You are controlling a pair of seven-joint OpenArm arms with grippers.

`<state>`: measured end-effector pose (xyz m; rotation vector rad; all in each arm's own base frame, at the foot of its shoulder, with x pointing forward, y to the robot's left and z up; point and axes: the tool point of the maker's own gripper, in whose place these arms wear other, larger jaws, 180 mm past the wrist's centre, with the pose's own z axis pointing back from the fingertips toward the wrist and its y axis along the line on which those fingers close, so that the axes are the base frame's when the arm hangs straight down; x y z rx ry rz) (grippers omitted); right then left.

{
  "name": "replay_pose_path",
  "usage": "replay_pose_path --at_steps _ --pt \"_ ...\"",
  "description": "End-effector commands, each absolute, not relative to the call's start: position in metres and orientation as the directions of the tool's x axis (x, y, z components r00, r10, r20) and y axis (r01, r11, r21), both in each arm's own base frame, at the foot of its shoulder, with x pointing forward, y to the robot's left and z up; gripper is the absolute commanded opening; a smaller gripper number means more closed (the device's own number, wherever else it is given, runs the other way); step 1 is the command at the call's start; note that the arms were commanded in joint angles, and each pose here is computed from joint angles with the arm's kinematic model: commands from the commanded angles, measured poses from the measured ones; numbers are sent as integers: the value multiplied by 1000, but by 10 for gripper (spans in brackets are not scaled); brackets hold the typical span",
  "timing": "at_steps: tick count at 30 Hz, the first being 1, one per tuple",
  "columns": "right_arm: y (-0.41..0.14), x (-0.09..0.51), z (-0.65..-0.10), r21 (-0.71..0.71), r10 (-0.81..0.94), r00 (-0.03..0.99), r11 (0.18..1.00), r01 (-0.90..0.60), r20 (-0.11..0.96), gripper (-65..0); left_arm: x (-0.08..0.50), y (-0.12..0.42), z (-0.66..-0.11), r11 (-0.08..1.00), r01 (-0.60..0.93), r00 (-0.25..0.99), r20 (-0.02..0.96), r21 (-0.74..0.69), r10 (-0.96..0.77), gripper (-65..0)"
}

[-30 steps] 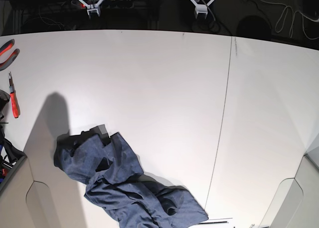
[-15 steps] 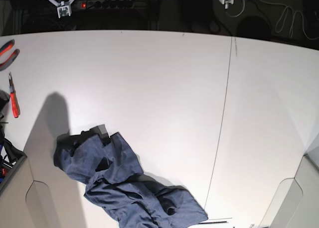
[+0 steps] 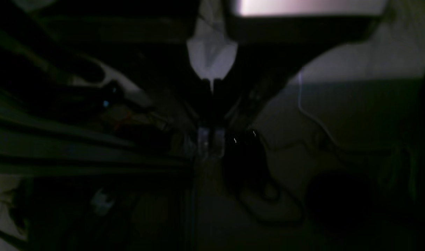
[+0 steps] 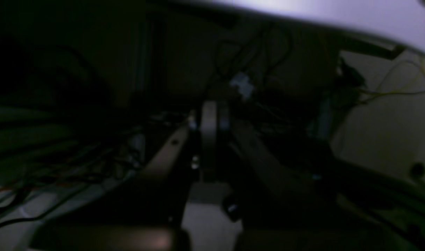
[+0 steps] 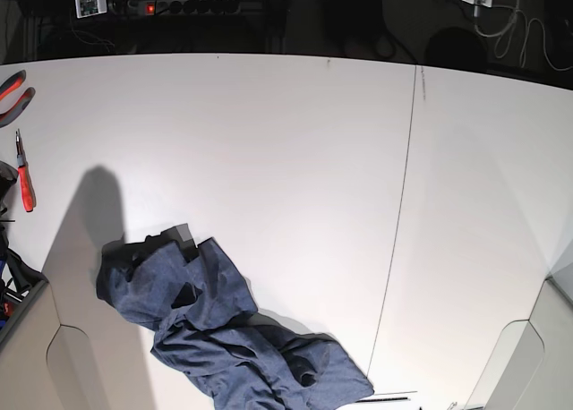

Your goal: Layout the t-shirt on the table in an organized manner, then fold the t-shirt properly

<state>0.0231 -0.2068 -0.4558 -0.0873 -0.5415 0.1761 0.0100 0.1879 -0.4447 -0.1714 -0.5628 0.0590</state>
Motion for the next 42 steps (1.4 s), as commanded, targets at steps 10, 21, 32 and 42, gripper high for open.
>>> replay_pose_path --at_steps 10,21,32,42 --pt "-170 74 -373 -178 304 659 951 -253 688 -650 57 159 -370 967 193 758 651 -167 -39 -650" --pt "-167 165 -328 -346 418 408 907 -240 812 -650 150 161 -331 958 277 528 845 -78 -84 -650" --pt "-174 271 -265 -409 421 158 907 -104 893 -650 231 161 -281 958 288 292 952 3 -90 -650" --pt "-186 369 -273 -274 271 137 962 4 953 -650 282 165 -245 960 276 152 985 43 -87 -650"
